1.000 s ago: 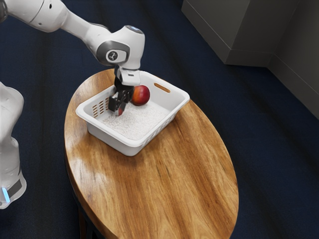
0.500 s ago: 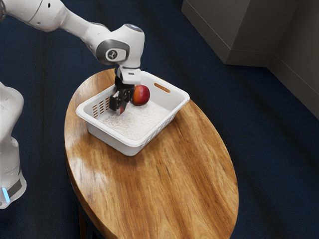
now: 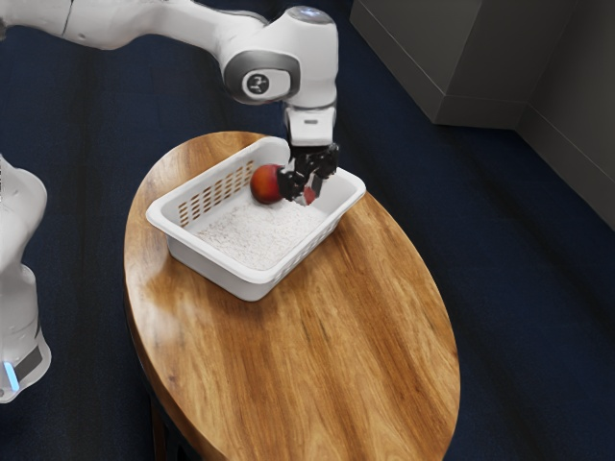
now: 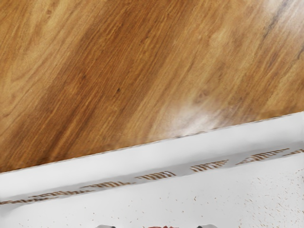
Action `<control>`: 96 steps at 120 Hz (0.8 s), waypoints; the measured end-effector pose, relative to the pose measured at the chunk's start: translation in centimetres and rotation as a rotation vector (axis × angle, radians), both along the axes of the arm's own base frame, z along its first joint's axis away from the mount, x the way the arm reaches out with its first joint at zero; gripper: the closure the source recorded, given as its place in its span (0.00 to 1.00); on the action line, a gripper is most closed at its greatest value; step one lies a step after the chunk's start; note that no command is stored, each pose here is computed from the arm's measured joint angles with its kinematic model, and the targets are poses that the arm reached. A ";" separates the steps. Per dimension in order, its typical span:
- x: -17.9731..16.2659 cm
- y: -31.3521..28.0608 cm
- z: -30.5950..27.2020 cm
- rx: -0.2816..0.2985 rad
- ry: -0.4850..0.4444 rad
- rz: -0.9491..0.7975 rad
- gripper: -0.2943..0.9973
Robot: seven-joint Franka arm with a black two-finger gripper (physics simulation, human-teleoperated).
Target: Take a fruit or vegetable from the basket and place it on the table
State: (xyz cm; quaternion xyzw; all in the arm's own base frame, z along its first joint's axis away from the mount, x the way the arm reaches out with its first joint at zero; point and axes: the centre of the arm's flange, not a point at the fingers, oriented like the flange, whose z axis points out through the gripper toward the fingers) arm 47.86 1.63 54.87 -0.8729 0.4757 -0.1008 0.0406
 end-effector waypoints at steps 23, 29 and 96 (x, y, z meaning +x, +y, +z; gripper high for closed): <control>4.9 -9.9 0.2 0.016 -0.007 -0.122 0.62; 6.4 -12.2 -1.1 0.016 0.013 -0.148 0.62; 11.1 -15.6 -9.5 -0.013 0.143 -0.147 0.36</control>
